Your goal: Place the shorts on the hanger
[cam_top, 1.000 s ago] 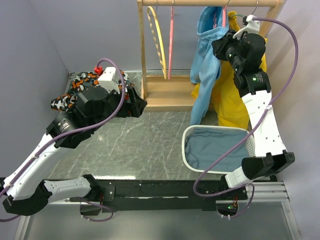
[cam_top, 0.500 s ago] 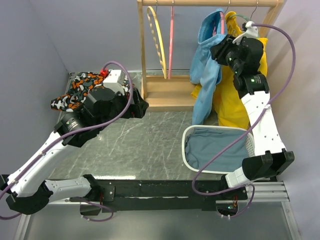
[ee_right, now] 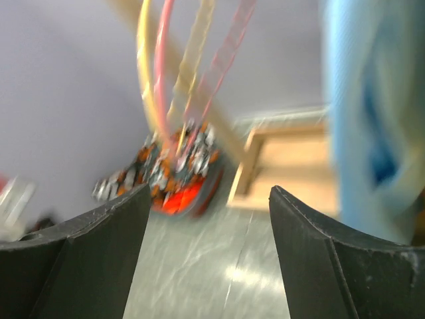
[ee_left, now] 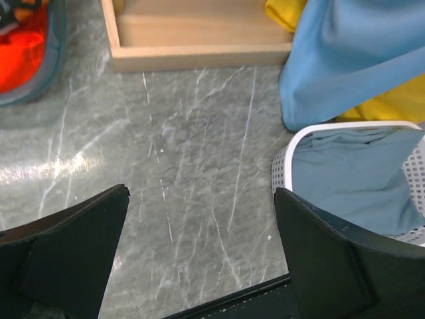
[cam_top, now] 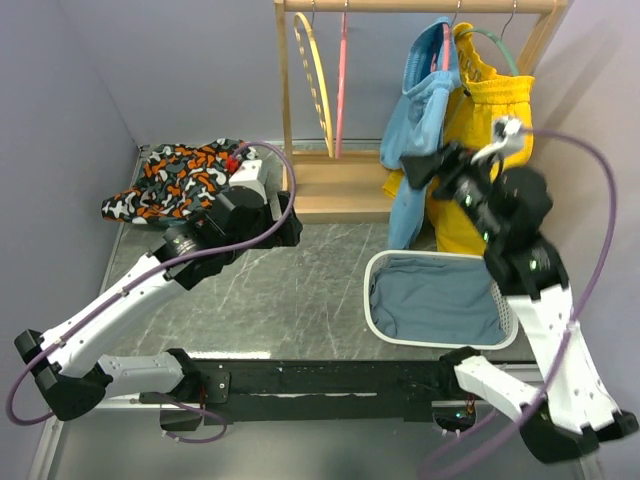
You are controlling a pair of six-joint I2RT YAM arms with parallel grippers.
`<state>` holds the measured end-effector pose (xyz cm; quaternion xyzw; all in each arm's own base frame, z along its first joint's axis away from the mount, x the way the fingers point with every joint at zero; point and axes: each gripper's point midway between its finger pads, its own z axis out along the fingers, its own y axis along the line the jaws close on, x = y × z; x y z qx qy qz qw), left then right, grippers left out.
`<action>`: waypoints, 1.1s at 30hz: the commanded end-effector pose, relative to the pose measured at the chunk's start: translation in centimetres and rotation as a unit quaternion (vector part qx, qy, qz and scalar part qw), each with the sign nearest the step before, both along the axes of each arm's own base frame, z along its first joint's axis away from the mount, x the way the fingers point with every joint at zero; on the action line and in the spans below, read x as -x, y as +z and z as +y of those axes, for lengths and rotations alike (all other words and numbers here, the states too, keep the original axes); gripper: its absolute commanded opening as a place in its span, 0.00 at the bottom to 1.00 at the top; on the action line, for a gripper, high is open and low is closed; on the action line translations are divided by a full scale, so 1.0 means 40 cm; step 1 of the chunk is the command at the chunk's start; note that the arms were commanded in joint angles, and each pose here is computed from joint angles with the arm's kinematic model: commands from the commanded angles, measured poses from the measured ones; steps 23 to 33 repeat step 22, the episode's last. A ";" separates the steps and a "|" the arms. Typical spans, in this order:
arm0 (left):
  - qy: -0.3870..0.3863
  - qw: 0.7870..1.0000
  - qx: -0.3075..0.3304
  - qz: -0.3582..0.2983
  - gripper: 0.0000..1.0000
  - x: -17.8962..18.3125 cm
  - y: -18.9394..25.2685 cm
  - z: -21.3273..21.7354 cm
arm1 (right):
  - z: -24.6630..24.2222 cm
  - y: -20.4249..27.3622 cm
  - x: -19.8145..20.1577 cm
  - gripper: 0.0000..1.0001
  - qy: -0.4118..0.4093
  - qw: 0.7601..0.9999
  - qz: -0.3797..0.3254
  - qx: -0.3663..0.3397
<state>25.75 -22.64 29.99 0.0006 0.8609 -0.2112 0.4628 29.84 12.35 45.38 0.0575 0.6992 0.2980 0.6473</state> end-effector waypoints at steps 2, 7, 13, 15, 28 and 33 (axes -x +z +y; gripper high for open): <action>0.013 0.999 0.030 0.019 0.96 -0.009 -0.061 -0.026 | 0.095 -0.179 0.078 0.79 0.030 0.998 0.046 -0.029; 0.003 0.998 0.047 0.035 0.96 -0.004 -0.183 -0.052 | 0.228 -0.409 0.151 0.80 0.077 0.990 0.109 -0.032; 0.008 0.998 0.041 0.056 0.96 0.008 -0.276 -0.044 | 0.257 -0.509 0.174 0.81 0.071 0.989 0.130 -0.017; 0.008 0.997 0.046 0.055 0.96 0.011 -0.284 -0.044 | 0.254 -0.519 0.173 0.82 0.067 0.989 0.134 -0.008; 0.011 0.998 0.049 0.045 0.96 0.012 -0.269 -0.034 | 0.253 -0.495 0.163 0.82 0.064 0.990 0.122 0.005; 0.011 0.998 0.049 0.045 0.96 0.012 -0.269 -0.034 | 0.253 -0.495 0.163 0.82 0.064 0.990 0.122 0.005</action>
